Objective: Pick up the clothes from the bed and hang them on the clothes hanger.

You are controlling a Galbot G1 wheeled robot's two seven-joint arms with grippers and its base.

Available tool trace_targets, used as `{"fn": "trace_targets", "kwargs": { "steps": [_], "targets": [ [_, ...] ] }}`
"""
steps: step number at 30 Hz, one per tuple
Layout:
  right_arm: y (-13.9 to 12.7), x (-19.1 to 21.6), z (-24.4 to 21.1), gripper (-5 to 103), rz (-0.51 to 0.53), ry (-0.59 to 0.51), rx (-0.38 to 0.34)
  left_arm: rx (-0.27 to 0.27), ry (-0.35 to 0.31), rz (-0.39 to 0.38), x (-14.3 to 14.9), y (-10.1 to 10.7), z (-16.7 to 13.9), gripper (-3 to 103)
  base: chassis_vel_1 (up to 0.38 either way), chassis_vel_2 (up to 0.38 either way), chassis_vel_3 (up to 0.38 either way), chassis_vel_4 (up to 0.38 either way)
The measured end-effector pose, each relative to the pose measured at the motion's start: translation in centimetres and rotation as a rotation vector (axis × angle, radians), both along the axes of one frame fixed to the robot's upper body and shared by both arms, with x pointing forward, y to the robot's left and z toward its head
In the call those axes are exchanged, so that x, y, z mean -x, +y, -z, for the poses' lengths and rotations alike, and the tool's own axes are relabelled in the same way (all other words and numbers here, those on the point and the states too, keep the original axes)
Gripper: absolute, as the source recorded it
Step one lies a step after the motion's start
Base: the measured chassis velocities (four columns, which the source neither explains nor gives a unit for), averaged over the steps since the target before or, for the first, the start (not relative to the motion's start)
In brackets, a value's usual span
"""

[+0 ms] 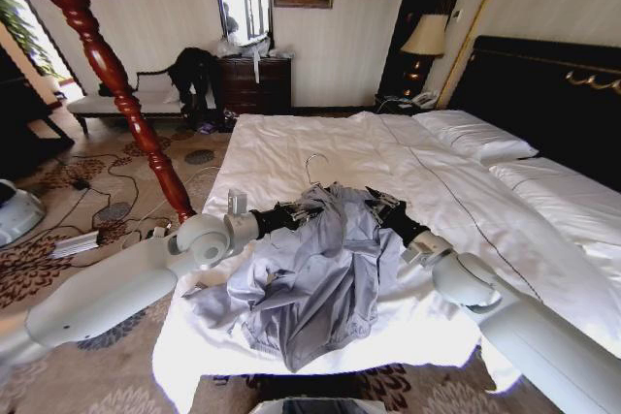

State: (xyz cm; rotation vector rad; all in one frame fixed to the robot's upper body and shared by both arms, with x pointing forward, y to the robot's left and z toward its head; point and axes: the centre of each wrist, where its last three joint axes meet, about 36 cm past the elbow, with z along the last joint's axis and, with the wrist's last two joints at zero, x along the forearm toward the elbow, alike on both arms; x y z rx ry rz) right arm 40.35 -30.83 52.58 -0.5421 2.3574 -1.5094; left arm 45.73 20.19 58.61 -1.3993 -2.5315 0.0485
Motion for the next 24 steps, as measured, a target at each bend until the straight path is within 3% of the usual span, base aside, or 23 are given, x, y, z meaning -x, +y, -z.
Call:
{"fn": "trace_targets", "kwargs": {
  "steps": [13,15,18,21,24],
  "targets": [
    [0.3,0.1,0.2,15,-0.002,-0.009,-0.037,0.039,0.001,-0.029,1.2,0.0,0.2,20,0.000,0.000,0.000,0.000],
    [0.4,0.2,0.3,20,-0.004,-0.012,-0.044,0.044,0.001,-0.037,1.2,0.0,0.1,19,0.000,0.000,0.000,0.000],
    [0.8,0.4,0.5,36,-0.016,-0.015,-0.070,0.055,-0.007,-0.052,1.3,-0.1,0.0,15,0.000,0.000,0.000,0.000],
    [0.9,0.5,0.4,41,-0.016,-0.012,-0.085,0.055,-0.010,-0.057,1.4,0.0,-0.1,15,0.000,0.000,0.000,0.000],
    [0.7,0.7,0.1,57,-0.016,-0.011,-0.097,0.053,-0.013,-0.062,1.6,0.2,-0.1,15,0.000,0.000,0.000,0.000]
  ]
}}
